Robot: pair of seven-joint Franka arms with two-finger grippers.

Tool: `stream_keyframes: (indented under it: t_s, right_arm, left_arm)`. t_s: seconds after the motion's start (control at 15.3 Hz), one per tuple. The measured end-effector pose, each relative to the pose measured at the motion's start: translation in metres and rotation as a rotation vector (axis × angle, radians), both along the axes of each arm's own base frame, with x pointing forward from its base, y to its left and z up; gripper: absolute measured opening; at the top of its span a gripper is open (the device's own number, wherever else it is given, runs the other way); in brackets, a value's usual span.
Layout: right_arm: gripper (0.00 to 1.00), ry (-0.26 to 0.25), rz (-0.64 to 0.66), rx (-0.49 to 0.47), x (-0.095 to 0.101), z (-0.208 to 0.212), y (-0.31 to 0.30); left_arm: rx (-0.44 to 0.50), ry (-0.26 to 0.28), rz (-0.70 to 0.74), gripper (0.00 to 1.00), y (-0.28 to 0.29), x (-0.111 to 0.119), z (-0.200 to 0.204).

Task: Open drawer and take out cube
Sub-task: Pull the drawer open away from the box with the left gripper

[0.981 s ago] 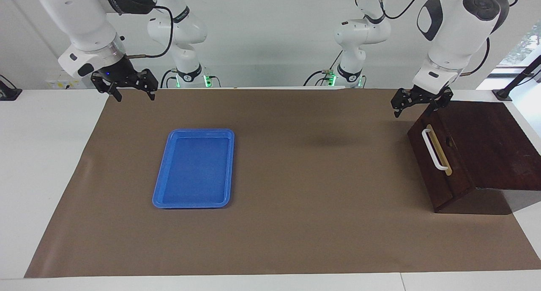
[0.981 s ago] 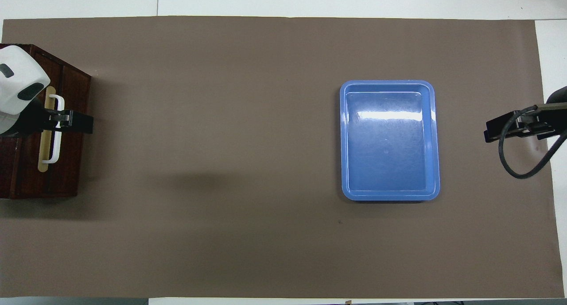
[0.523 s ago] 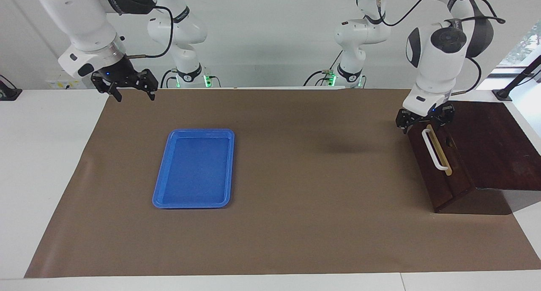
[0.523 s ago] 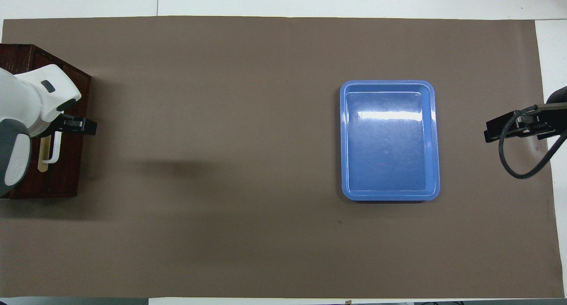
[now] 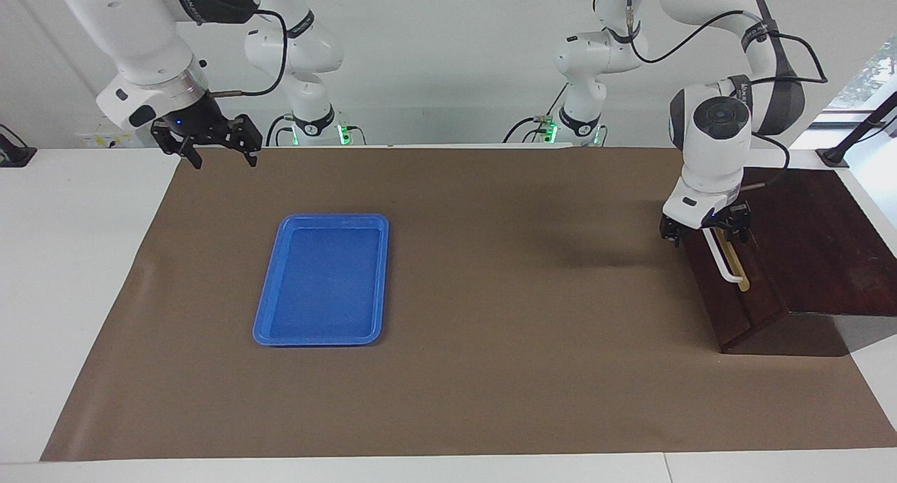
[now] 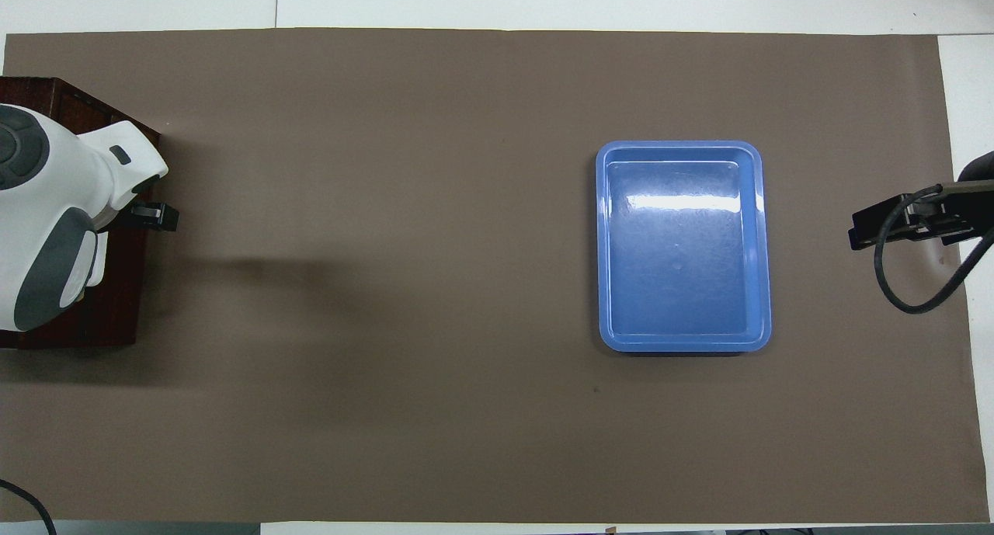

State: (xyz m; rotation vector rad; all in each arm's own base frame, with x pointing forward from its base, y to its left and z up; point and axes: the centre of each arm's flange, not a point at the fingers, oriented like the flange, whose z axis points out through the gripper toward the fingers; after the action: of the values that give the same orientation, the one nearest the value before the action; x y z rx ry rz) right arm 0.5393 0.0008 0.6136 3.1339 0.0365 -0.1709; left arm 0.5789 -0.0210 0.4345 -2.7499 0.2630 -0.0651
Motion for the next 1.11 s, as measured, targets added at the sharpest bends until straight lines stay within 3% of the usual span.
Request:
stream_keyframes:
  t_s: [0.39,1.11]
  right_arm:
    - [1.0,0.005,0.0,0.0,0.0,-0.002,0.0]
    - [1.0,0.011,-0.003,0.0,-0.001,-0.004,-0.002]
  left_arm:
    - [-0.024,-0.04,0.002,1.0,0.019,0.002,-0.018]
    - [-0.035,-0.025,-0.028,1.0,0.01,-0.005,-0.044]
